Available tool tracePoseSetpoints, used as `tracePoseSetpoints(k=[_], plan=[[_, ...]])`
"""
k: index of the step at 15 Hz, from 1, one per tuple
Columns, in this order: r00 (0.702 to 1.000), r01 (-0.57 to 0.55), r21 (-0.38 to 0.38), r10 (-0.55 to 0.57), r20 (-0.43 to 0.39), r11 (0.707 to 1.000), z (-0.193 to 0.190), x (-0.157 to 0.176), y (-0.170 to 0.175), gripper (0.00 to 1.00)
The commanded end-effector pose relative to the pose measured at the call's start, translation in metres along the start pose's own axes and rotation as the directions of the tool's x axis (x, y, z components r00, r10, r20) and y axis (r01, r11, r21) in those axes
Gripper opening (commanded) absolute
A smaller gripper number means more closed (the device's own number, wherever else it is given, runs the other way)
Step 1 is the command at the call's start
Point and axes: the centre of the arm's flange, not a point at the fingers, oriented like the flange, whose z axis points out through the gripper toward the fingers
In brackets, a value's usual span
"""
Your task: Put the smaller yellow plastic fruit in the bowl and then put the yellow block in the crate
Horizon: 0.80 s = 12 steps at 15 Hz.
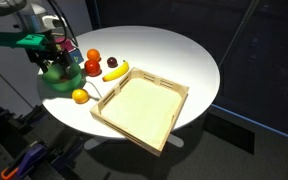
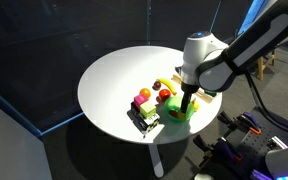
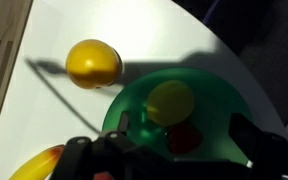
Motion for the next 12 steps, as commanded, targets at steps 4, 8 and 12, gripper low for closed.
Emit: tracePoseSetpoints(k=[4,8,12], plan=[[0.991,-0.126,0.006,0.126,0.034,0.992,-0.04,0.0,0.008,1.0],[0.981,-0.193,-0.024,0.192,-0.03,0.981,-0.056,0.007,0.011,1.0],[0.959,-0.28,-0.015,0.279,-0.059,0.96,-0.066,0.014,0.014,1.0]])
